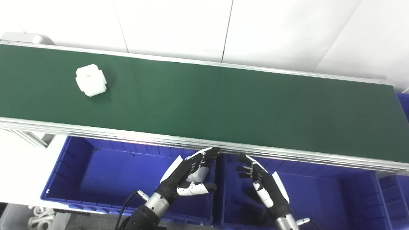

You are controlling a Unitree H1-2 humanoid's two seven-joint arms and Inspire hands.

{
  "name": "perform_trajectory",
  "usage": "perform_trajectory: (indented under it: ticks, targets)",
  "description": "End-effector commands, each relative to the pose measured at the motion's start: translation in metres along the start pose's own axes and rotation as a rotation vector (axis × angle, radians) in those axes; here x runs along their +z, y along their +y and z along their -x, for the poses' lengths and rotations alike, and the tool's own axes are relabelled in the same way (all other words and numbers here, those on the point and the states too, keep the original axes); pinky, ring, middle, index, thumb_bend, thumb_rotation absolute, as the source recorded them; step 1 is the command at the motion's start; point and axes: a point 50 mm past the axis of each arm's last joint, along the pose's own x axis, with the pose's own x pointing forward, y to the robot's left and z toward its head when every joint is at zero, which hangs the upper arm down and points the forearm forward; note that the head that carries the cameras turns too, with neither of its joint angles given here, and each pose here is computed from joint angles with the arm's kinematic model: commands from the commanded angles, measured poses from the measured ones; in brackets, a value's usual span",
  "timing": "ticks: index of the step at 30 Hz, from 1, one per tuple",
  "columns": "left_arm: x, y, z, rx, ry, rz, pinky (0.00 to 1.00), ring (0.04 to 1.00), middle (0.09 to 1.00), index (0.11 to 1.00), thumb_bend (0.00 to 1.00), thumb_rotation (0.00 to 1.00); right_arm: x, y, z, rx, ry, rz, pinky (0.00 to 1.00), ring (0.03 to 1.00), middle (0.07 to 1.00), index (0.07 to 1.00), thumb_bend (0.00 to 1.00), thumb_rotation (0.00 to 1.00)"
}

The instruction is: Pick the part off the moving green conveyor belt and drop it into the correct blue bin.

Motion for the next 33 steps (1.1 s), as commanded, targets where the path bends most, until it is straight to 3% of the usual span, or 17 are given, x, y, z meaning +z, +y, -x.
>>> perform_trajectory:
  ticks: [1,9,23,29,33]
  targets:
    - [0.006,0.0,-0.009,0.009,-0.071,-0.016,0.8,0.86,0.876,0.868,0.74,0.62,0.005,-0.005,-0.005,-0.005,-0.063,-0.005,0.73,0.777,0.869,0.859,0.91,1.0]
    - [-0.013,-0.004,-0.018,0.01,-0.034,-0.014,0.76,0.831,0.846,0.826,0.75,0.62,-0.012,-0.008,-0.012,-0.006,0.0,0.005,0.69,0.755,0.854,0.834,0.9,1.0]
    - [-0.012,-0.002,-0.022,0.016,-0.043,-0.012,0.75,0.811,0.825,0.81,0.75,0.59,-0.013,-0.01,-0.017,-0.007,-0.002,-0.001,0.68,0.749,0.85,0.814,0.89,1.0]
    - [0.013,-0.005,-0.022,0.025,-0.14,0.015,0.74,0.795,0.808,0.801,0.79,0.61,-0.006,-0.012,-0.011,-0.003,-0.028,-0.007,0.69,0.754,0.867,0.825,0.87,1.0]
    - [0.057,-0.009,-0.025,-0.021,-0.279,0.016,0.69,0.772,0.8,0.78,0.82,0.6,-0.001,-0.02,-0.006,0.006,-0.048,-0.025,0.72,0.765,0.872,0.836,0.87,1.0]
